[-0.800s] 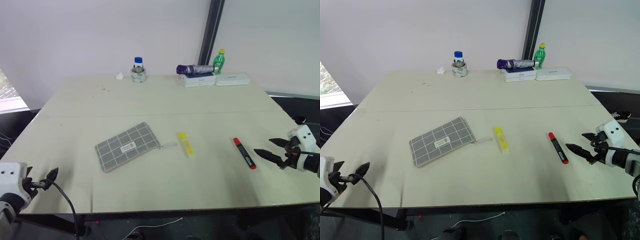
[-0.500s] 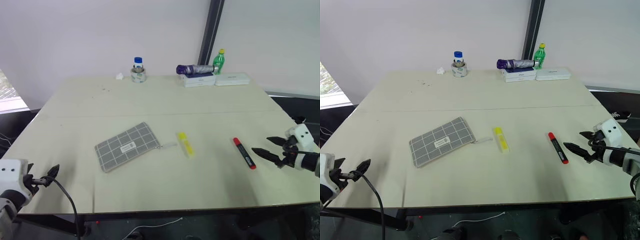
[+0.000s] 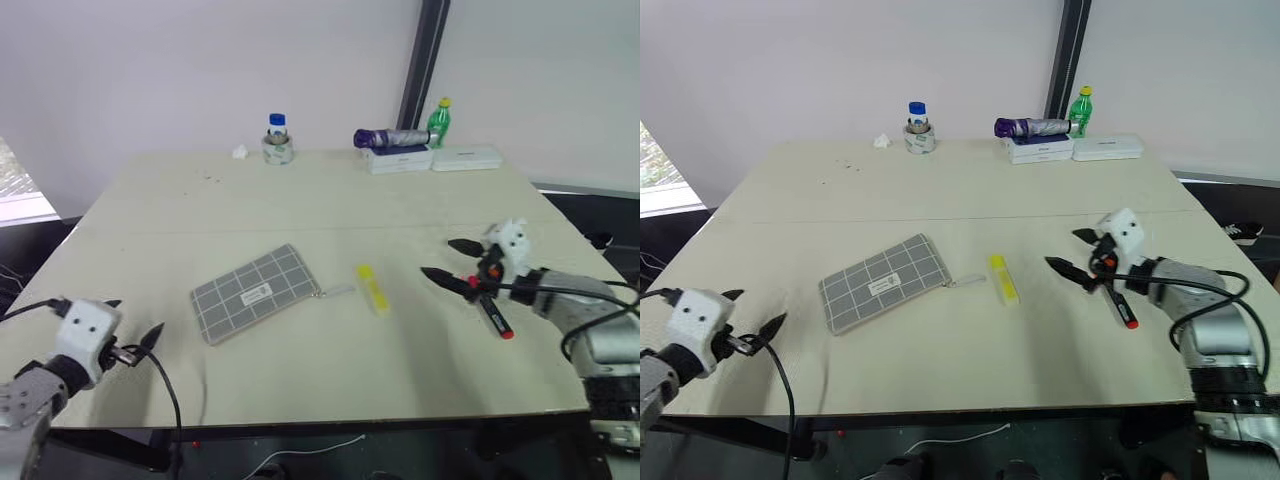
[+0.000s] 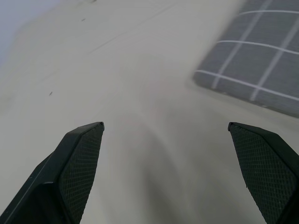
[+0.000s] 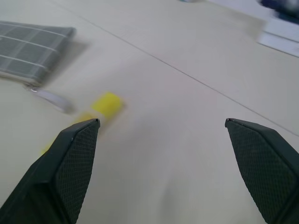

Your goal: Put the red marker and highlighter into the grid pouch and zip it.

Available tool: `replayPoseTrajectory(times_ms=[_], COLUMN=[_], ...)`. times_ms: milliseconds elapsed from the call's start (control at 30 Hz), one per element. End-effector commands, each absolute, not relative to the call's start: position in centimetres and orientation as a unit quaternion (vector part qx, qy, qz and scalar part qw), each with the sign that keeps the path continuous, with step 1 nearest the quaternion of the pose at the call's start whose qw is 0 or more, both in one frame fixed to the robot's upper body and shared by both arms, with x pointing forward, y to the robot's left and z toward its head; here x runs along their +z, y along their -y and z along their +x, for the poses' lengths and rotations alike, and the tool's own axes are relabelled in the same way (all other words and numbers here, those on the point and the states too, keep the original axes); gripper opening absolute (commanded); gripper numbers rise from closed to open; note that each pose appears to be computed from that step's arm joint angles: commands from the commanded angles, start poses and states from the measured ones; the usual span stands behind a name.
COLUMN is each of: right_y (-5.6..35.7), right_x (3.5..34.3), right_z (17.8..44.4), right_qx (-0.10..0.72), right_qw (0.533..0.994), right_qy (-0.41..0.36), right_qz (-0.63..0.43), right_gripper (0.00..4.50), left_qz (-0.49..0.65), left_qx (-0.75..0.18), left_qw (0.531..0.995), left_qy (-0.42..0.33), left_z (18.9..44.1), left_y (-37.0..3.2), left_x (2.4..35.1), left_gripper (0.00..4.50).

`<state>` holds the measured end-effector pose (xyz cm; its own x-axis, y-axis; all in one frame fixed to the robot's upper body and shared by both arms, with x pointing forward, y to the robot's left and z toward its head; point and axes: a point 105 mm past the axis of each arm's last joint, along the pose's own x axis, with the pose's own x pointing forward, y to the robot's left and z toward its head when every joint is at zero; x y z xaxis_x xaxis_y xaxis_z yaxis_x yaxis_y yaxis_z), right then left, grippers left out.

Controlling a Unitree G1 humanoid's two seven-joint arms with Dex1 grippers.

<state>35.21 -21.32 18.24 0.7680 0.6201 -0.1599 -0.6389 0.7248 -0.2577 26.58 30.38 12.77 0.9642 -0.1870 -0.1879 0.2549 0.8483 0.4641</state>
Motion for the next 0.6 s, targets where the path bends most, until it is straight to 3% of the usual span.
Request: replayPoseTrajectory(times_ms=[33, 233, 333, 600], right_y=[18.4, 14.1, 10.9, 5.4], right_x=[18.9, 18.1, 17.1, 15.4], right_z=[35.8, 37.4, 38.2, 41.4], right_qx=[0.348, 0.354, 0.373, 0.360], right_qw=[0.923, 0.920, 0.907, 0.909], right_qy=[-0.021, -0.036, -0.039, -0.053], right_qz=[-0.164, -0.167, -0.194, -0.205], right_gripper=[3.20, 0.04, 0.04, 0.04], left_qz=[0.312, 0.402, 0.443, 0.471], left_qx=[-0.139, -0.194, -0.230, -0.258], left_qw=[0.938, 0.892, 0.863, 0.842], left_qy=[-0.055, -0.072, -0.076, -0.052], left_z=[27.2, 27.8, 28.2, 29.3], left_y=[-30.2, -30.0, -29.3, -28.5], left_x=[13.4, 11.9, 11.0, 10.6], left_gripper=[4.50, 4.50, 4.50, 4.50])
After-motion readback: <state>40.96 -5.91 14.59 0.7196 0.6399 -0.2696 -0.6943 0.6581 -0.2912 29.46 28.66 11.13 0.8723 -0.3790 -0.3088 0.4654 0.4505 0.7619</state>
